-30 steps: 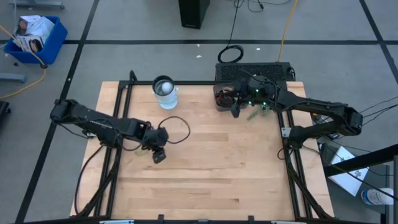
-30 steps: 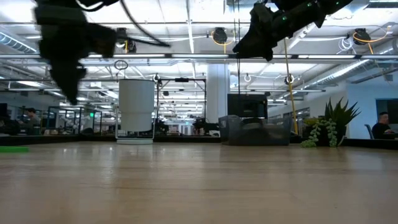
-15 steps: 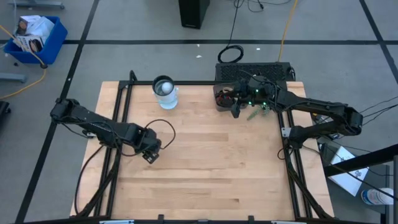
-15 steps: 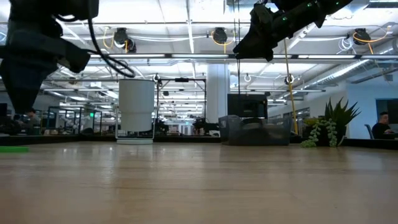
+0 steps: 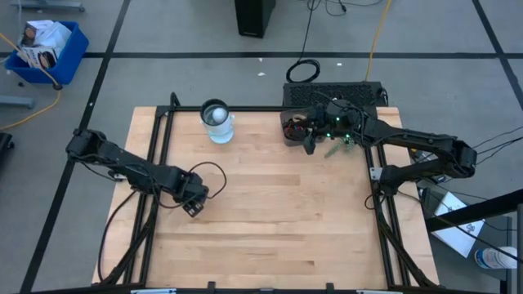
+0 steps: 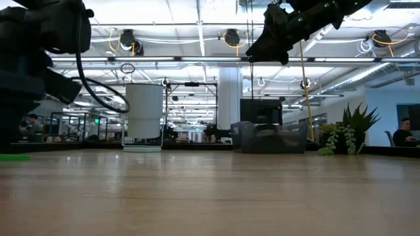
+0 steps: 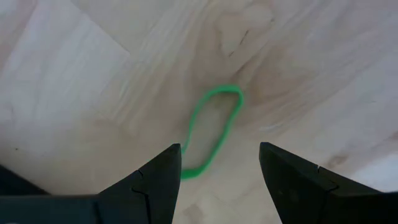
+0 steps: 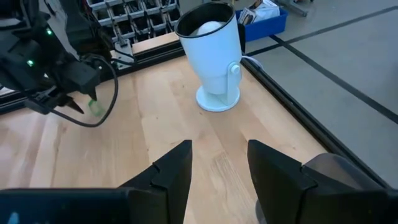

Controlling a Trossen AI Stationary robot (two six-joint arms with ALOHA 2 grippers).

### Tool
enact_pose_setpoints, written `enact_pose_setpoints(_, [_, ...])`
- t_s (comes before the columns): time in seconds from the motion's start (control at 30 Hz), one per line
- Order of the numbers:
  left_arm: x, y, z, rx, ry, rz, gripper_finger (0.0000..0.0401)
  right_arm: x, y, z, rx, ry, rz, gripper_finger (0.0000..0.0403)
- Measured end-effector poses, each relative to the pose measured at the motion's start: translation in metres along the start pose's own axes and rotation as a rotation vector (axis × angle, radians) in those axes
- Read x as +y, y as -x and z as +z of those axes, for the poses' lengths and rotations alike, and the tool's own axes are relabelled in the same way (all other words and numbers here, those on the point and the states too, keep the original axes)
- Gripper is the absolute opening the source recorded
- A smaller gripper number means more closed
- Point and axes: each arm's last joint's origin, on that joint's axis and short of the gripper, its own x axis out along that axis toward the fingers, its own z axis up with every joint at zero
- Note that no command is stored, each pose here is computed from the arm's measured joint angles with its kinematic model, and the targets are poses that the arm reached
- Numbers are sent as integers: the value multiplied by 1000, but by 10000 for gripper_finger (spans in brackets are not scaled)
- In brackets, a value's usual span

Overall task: Pick and place rubber bands into bin
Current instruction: Put the green rubber band into the black bin

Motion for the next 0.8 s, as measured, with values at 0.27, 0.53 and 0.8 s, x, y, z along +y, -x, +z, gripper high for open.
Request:
enact_pose_setpoints(0.27, [8, -11, -3, 11, 0, 34, 225, 0, 0, 0, -1, -6, 0, 153])
enact_pose_setpoints(0.53, [11, -22, -5, 20, 8, -7, 224, 0, 0, 0, 0, -6, 0, 153])
enact_pose_setpoints(0.8, [11, -22, -3, 29, 36, -29, 143, 0, 0, 0, 0, -3, 0, 153])
